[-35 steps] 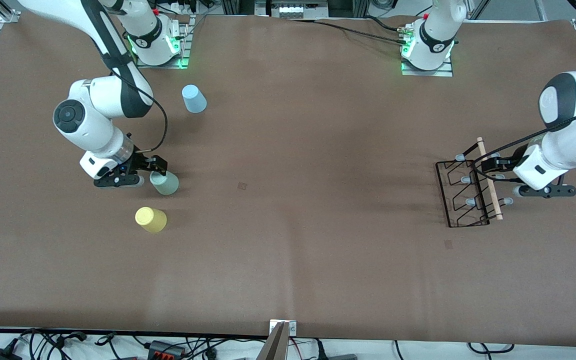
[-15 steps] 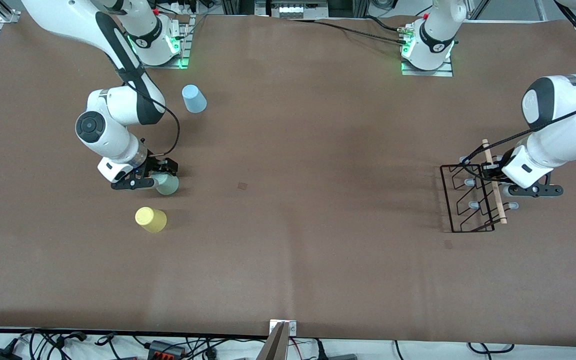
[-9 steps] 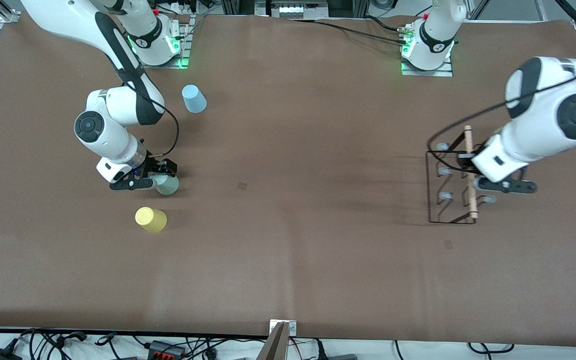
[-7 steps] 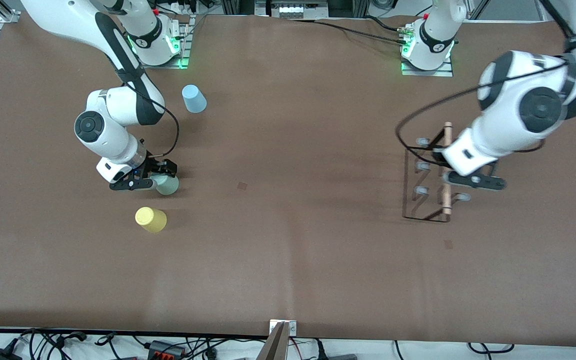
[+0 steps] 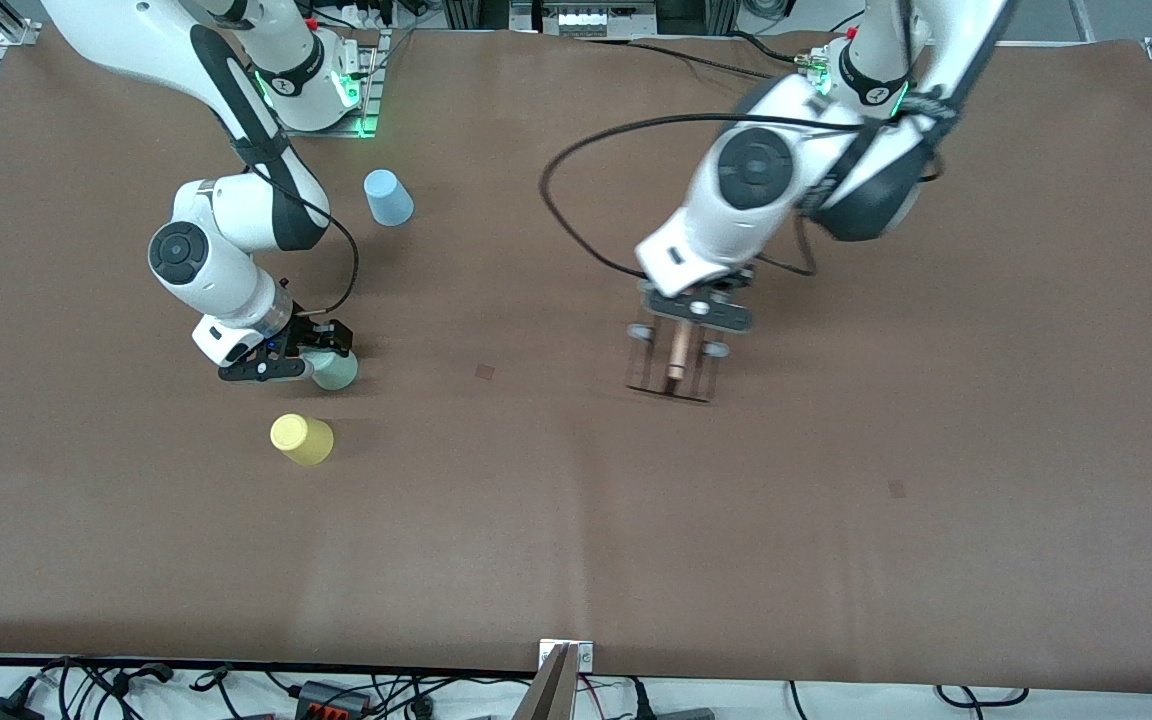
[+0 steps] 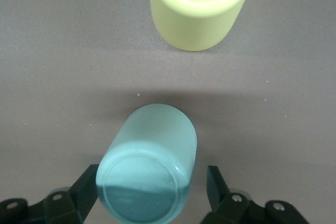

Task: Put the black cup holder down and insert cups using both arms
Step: 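Carry the rack with the left gripper while the right gripper lifts the cup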

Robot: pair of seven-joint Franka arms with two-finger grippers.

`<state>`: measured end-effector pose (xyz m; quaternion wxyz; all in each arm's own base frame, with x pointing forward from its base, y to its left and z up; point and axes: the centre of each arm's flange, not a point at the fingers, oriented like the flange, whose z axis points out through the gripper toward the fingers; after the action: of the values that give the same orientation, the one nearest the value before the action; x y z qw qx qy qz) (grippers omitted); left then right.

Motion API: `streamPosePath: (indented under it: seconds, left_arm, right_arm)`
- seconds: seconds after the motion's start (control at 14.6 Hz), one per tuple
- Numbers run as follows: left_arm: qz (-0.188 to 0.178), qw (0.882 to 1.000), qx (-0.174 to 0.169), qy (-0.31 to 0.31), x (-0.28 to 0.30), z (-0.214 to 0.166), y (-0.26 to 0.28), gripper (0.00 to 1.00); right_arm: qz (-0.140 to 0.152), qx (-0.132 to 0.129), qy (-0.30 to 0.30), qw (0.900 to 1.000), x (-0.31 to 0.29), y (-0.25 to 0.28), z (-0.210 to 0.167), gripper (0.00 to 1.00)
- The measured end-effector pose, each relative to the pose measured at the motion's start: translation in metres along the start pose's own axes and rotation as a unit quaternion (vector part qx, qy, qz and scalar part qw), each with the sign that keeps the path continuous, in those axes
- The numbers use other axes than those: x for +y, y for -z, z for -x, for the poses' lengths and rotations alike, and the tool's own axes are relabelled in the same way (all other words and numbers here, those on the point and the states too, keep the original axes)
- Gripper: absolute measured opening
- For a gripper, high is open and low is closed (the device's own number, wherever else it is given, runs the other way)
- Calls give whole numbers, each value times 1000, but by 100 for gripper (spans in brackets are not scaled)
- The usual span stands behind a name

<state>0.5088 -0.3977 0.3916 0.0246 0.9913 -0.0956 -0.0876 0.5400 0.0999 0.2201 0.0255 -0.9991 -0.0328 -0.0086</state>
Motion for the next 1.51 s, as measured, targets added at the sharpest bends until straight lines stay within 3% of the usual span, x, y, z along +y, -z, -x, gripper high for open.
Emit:
streamPosePath:
  seconds: [0.21, 0.55, 0.89, 1.1, 1.3, 1.51]
  left_arm:
    - [16, 1000, -6, 19, 65, -4, -27, 16]
    - [46, 996, 16, 72, 98, -21, -61, 16]
    - [53, 994, 22, 90, 99, -25, -59, 16]
    - [51, 994, 29, 89, 99, -27, -55, 22]
    - [44, 994, 41, 86, 97, -30, -48, 52]
    - [21, 996, 34, 86, 78, -32, -25, 79]
  right_arm:
    - [0, 3, 0, 1000, 0, 2, -1, 67]
    - [0, 3, 0, 1000, 0, 2, -2, 67]
    - [-1, 13, -2, 1000, 3, 11, -9, 67]
    - [-1, 16, -2, 1000, 10, 24, -12, 67]
    - [-1, 18, -1, 1000, 15, 54, -14, 67]
    - [-3, 0, -2, 1000, 17, 119, -8, 67]
